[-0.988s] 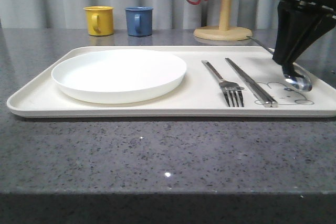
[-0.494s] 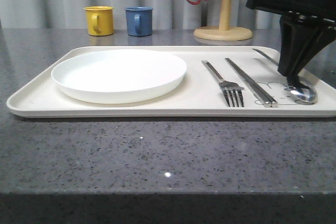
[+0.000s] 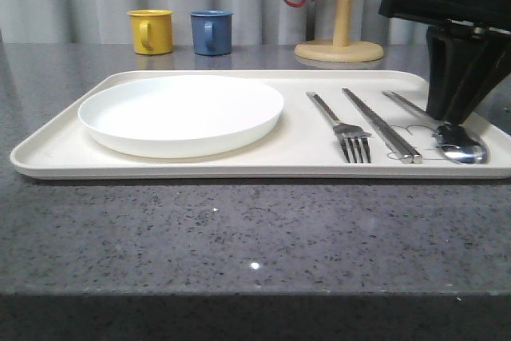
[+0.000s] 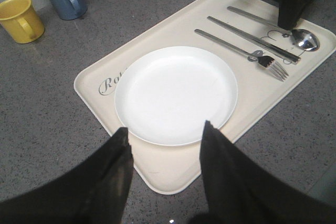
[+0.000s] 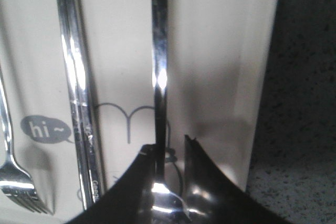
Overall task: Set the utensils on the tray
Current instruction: 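Grasp the spoon and lay it on the tray beside the chopsticks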
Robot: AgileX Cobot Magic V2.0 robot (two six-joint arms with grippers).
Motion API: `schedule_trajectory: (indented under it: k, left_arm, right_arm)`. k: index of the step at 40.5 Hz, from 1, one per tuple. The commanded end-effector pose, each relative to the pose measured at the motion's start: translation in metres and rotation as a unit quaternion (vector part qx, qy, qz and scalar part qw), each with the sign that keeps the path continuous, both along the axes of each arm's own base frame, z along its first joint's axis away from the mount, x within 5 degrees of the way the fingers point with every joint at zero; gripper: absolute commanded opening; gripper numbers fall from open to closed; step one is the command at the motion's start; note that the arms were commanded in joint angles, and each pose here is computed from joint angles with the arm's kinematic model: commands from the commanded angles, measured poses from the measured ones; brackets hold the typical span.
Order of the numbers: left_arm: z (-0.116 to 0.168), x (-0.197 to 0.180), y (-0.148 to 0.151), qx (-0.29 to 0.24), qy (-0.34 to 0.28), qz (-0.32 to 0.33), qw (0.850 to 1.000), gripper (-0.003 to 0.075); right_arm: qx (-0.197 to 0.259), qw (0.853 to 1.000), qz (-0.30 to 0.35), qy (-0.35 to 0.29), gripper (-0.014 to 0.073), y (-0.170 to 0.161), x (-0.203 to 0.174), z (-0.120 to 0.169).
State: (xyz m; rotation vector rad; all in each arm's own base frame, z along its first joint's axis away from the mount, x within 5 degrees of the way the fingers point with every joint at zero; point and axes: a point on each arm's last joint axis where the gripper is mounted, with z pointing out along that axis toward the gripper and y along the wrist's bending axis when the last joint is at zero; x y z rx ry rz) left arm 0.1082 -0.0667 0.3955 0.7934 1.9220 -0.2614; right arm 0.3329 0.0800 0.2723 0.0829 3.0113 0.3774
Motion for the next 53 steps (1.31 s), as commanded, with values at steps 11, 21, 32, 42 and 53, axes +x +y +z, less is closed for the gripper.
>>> schedule_trajectory:
  k: [11,21,32,42,53]
  left_arm:
    - [0.014,0.000,-0.001,-0.032,-0.040,0.001,0.999,0.0292]
    - [0.014,0.000,-0.001,-0.032,-0.040,0.001,0.999,0.0292]
    - [0.014,0.000,-0.001,-0.032,-0.040,0.001,0.999,0.0292]
    - [0.014,0.000,-0.001,-0.032,-0.040,0.001,0.999,0.0292]
    - [0.014,0.000,-0.001,-0.032,-0.040,0.001,0.999,0.0292]
  right_arm:
    - [0.012,0.996,0.004,-0.088,0.0258,-0.002,-0.006,0.039]
    - [-0.008,0.977,0.052,-0.205,0.0258,-0.014,-0.051,0.098]
    - [-0.055,0.957,0.053,-0.280,0.0258,-0.038,-0.137,0.125]
    - [-0.052,0.945,0.048,-0.320,0.0258,-0.051,-0.204,0.114]
    - [-0.052,0.926,0.041,-0.372,0.0258,-0.061,-0.256,0.096]
